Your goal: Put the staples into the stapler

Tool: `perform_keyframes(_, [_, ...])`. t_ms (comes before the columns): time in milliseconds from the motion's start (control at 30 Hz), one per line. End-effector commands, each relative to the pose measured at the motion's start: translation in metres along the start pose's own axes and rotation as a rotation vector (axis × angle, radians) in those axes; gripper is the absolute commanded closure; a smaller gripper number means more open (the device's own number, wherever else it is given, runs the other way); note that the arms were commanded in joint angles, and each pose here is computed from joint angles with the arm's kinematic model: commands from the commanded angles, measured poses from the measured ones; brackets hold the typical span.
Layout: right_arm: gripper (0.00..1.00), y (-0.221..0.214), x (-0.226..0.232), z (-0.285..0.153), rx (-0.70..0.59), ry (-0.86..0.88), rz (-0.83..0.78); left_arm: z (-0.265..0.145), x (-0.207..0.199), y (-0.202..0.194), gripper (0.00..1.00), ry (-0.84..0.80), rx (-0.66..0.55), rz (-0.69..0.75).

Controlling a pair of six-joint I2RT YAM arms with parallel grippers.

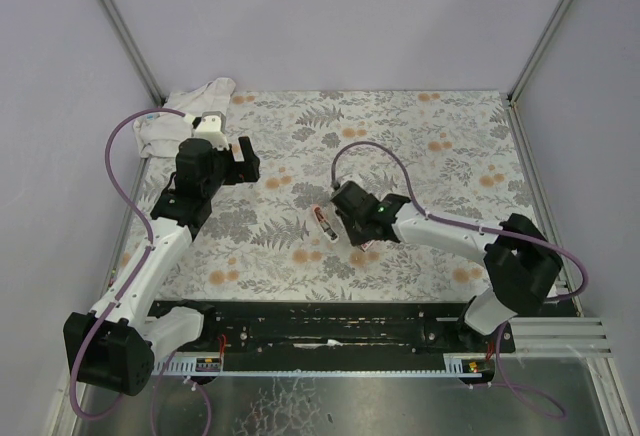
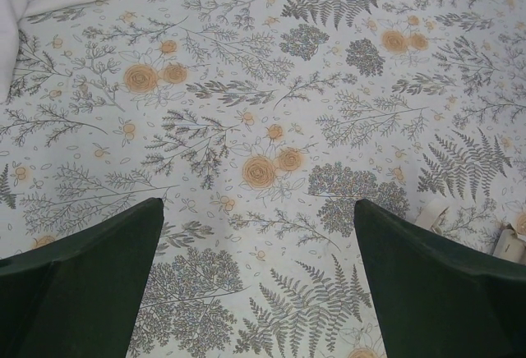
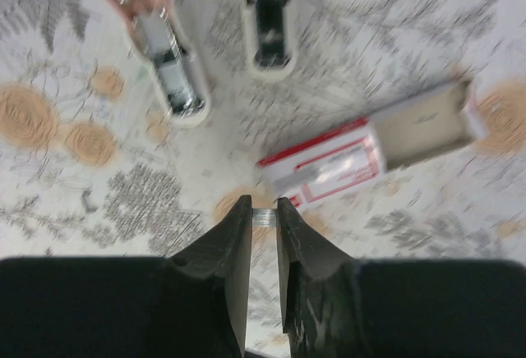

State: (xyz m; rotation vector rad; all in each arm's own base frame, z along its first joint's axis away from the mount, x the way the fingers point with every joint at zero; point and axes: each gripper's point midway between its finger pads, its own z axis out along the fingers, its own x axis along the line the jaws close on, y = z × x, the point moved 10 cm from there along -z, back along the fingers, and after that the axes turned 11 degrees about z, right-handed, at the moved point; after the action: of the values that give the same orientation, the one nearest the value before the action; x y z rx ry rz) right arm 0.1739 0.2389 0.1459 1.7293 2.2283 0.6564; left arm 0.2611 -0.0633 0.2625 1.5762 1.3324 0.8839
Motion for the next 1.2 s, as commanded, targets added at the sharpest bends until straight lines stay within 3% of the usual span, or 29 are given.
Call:
perform_keyframes(0, [0.77, 0.048, -0.008, -0.001, -0.111, 0.103, -0.073, 0.001, 0.002, 0.004, 0.01, 0.026, -0.041, 0.002])
perform_keyframes(233, [0.77, 0.077, -0.01, 0.021, -0.118, 0.132, -0.112, 0.004, 0.001, 0.002, 0.01, 0.012, -0.028, 0.0])
perform_keyframes(1167, [0.78, 0.091, -0.006, 0.059, -0.086, 0.1, -0.121, 0.007, 0.0, 0.002, 0.01, 0.001, -0.017, -0.005])
